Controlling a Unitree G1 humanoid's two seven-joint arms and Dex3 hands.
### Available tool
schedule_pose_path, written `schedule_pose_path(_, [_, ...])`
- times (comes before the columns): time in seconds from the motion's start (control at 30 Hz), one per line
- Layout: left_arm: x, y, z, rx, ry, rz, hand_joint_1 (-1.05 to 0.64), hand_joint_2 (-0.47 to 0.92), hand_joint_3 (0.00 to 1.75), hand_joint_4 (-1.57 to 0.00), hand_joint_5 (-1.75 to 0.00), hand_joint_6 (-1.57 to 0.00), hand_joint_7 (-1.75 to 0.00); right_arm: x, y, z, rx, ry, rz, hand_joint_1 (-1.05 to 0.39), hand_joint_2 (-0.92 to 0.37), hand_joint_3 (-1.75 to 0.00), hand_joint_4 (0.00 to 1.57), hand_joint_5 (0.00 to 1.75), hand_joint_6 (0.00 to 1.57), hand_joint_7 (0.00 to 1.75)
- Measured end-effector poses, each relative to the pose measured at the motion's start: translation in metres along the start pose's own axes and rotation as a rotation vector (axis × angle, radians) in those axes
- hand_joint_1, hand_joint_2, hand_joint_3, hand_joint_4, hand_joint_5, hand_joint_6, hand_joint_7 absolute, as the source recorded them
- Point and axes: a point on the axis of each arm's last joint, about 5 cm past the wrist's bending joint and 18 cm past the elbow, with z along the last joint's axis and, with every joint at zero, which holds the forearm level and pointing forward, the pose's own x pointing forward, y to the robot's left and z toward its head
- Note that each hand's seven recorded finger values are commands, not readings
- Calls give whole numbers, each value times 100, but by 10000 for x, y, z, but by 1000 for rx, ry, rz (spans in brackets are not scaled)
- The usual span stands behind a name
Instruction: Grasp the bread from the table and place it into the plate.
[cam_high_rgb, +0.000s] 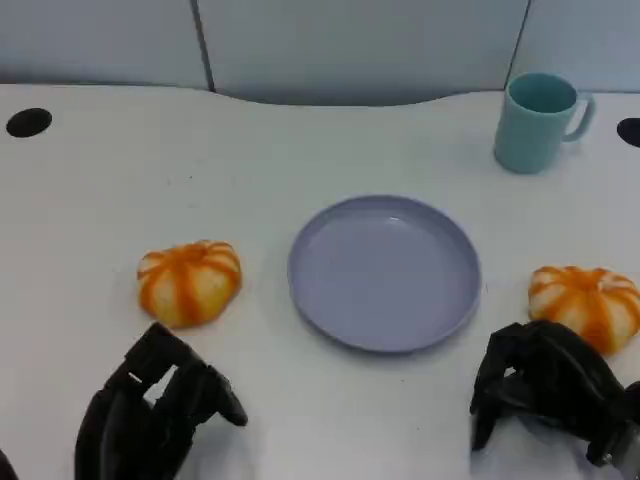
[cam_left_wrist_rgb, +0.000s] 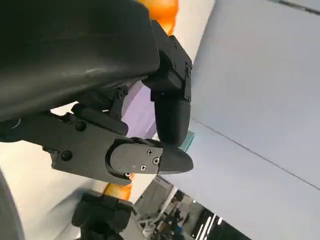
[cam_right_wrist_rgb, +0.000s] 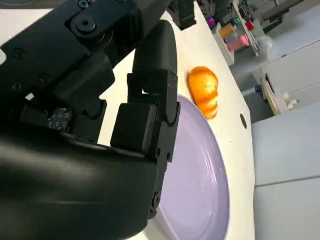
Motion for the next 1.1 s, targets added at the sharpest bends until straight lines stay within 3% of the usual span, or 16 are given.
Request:
schedule_pose_path(0.07, [3,1,30,69,-21,0,-57,92,23,-48,-143,-49,-107,0,1,-1,0,-1,0,-105,-55,0,157,63,157,45])
schedule_pose_path(0.2, [22,-31,110,274,-93,-21,-58,92,23,-42,-122,-46,-78,4,4,-1,-3,-1,-4,-105,-56,-1,157,63,157,45])
schedule_pose_path(0.33, [41,-58,216,520,-136,-43,-55,92,14,-28,-92,-50,-32,11,11,-2,-7,-2,-5,-105,-56,0,157,62,157,43])
schedule_pose_path(0.47, [57,-139,377,835,-207,-31,-49,92,6,-21,-71,-49,-7,15,14,-6,-6,-5,-6,-105,-56,0,157,62,157,42])
schedule_pose_path(0.63, [84,-175,496,1160,-302,-28,-46,90,0,-17,-53,-45,0,25,20,-11,-3,-8,-7,-105,-56,0,157,62,157,44])
schedule_pose_path(0.77, [91,-170,540,1248,-337,-13,-46,90,0,-18,-49,-44,0,27,21,-11,-2,-9,-9,-105,-56,0,157,62,157,45])
schedule_pose_path(0.8, [93,-175,539,1250,-343,-13,-52,89,0,-13,-44,-37,0,27,21,-11,-2,-9,-9,-105,-56,0,157,62,157,44])
schedule_pose_path(0.9, [144,-188,649,1493,-300,-67,-61,90,0,-6,-35,-28,0,29,21,-10,-3,-9,-9,-105,-57,-1,157,62,157,43])
schedule_pose_path(1.0, [260,-233,826,1763,-272,-87,-64,89,0,-4,-31,-28,-1,29,20,-13,-4,-10,-9,-105,-57,-1,157,62,157,43])
schedule_pose_path(1.1, [343,-280,856,1922,-243,-78,-68,88,0,-4,-29,-26,0,32,23,-12,-8,-12,-10,-105,-57,0,157,63,157,45])
